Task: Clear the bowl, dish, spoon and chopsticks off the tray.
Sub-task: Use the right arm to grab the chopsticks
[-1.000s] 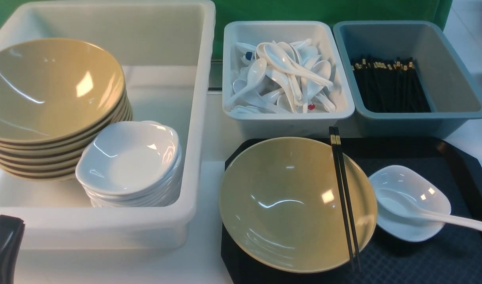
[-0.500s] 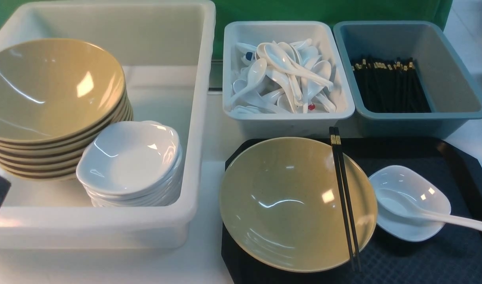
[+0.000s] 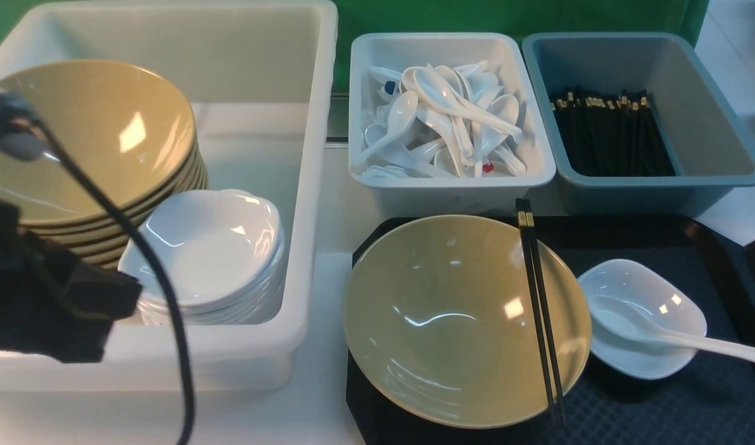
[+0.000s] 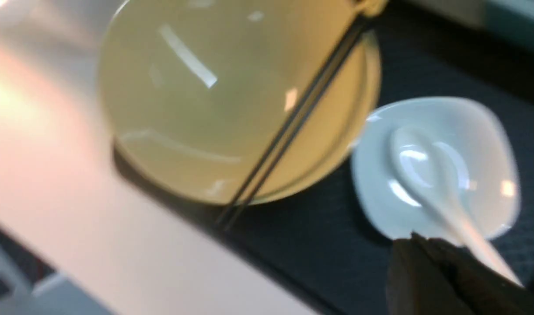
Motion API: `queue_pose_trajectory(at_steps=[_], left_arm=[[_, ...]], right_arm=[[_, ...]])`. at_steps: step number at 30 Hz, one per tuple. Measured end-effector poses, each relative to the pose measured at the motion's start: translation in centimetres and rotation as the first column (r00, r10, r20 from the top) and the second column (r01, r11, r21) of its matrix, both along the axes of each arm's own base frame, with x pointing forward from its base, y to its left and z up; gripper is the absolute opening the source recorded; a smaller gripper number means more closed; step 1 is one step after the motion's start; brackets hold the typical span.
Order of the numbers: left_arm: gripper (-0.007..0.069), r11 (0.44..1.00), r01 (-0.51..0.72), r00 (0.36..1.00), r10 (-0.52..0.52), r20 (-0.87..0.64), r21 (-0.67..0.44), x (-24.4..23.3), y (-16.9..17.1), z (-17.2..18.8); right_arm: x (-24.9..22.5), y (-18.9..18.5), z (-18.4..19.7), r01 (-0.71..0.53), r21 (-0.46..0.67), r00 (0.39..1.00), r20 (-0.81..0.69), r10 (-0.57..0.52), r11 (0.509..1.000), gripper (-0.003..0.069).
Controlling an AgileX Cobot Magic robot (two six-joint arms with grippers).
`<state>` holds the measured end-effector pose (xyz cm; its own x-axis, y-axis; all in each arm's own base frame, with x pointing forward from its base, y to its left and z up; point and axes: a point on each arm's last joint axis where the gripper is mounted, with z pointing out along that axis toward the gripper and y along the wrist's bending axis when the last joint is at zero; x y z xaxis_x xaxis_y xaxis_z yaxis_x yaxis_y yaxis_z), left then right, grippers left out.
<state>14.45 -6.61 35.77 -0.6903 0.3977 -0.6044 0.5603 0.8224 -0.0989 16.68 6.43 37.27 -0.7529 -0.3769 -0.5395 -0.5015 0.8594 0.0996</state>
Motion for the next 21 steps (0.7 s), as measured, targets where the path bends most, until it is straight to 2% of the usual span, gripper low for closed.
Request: queue_pose_trajectory(at_steps=[4,9,13,14,15,16,19,20,21], left_arm=[[-0.0011,0.986,0.164,0.986,-0.163,-0.043,0.036,0.9,-3.2,-0.6],[-0.0011,0.948,0.310,0.950,-0.305,-0.064,0.078,1.0,-6.5,-1.8],[-0.0011,0.919,0.380,0.925,-0.374,-0.075,0.105,0.8,-8.0,-2.4],[-0.0011,0.914,0.389,0.921,-0.382,-0.075,0.115,0.7,-8.2,-2.4],[-0.0011,0.914,0.389,0.921,-0.382,-0.075,0.115,0.7,-8.2,-2.4],[-0.0011,0.910,0.394,0.919,-0.388,-0.069,0.130,0.7,-8.2,-2.5],[-0.0011,0.908,0.394,0.919,-0.389,-0.066,0.140,0.8,-8.1,-2.5],[-0.0011,0.907,0.394,0.919,-0.388,-0.064,0.152,0.8,-8.0,-2.5],[-0.0011,0.906,0.394,0.919,-0.389,-0.065,0.155,0.8,-8.0,-2.5]], right_arm=[[2.2,3.3,-1.5,-0.084,-0.065,0.993,-0.094,0.078,0.994,0.0036],[5.0,7.1,-4.6,-0.066,-0.186,0.985,-0.171,0.034,0.980,0.0073],[7.9,9.2,-6.5,0.026,-0.202,0.979,-0.192,-0.066,0.979,0.0217],[8.7,9.7,-7.1,0.059,-0.196,0.976,-0.195,-0.097,0.979,0.0289],[8.9,9.7,-7.2,0.065,-0.195,0.975,-0.195,-0.104,0.979,0.0300],[9.7,10.1,-8.1,0.119,-0.185,0.966,-0.204,-0.157,0.975,0.0395],[10.6,10.2,-9.1,0.163,-0.184,0.955,-0.219,-0.203,0.969,0.0489],[11.2,10.2,-9.9,0.186,-0.188,0.947,-0.227,-0.227,0.964,0.0552],[11.3,10.2,-10.0,0.190,-0.188,0.946,-0.229,-0.231,0.964,0.0558]])
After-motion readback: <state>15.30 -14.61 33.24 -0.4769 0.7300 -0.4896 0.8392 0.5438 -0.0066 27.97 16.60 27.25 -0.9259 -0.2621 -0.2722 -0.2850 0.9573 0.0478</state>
